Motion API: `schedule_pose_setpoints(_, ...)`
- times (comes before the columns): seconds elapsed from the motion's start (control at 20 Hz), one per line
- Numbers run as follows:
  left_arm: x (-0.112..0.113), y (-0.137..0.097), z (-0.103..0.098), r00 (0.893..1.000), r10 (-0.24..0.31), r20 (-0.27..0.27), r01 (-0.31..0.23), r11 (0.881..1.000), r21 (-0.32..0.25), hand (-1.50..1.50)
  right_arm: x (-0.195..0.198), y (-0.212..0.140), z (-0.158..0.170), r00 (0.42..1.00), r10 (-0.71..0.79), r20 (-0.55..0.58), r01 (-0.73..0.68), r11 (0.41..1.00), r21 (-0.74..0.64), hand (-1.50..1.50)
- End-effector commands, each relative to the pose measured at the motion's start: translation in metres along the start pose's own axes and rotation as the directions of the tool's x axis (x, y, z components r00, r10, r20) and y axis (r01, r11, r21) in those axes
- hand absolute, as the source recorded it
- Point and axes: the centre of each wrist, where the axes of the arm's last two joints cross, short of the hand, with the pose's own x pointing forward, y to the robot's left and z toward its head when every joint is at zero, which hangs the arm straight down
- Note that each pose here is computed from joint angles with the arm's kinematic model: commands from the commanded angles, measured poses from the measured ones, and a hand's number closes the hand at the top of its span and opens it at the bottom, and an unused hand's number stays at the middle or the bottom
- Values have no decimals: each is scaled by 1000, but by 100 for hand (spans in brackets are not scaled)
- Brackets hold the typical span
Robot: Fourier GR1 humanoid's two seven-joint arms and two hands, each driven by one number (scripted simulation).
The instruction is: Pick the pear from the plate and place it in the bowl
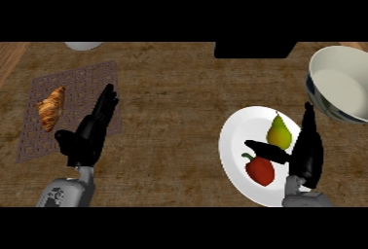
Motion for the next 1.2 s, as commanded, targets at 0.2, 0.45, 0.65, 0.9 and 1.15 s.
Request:
schedule_pose_setpoints(0.2, -5, 6, 14, 1000, 0, 9, 0, 1000, -10, 0, -22, 24, -14, 994, 95, -49, -93, 995, 41, -150)
schedule_pose_setpoints(0.45, 3, -1, -3, 1000, 13, 16, -13, 1000, 7, 0, -15, 30, -26, 986, 152, 66, -160, 977, 144, 150)
schedule_pose_setpoints(0.65, -29, -11, 15, 1000, -7, 6, 7, 1000, 0, 0, -22, 35, -24, 960, 241, 141, -260, 956, 137, 150)
schedule_pose_setpoints(0.9, 6, 21, -12, 1000, -14, 4, 14, 1000, 3, 0, -24, 45, -23, 974, 175, 143, -197, 967, 160, 150)
schedule_pose_setpoints(1.15, 3, 15, 3, 1000, -9, -4, 9, 1000, -8, 0, -1, 28, 3, 945, -26, 325, -151, 849, 506, 150)
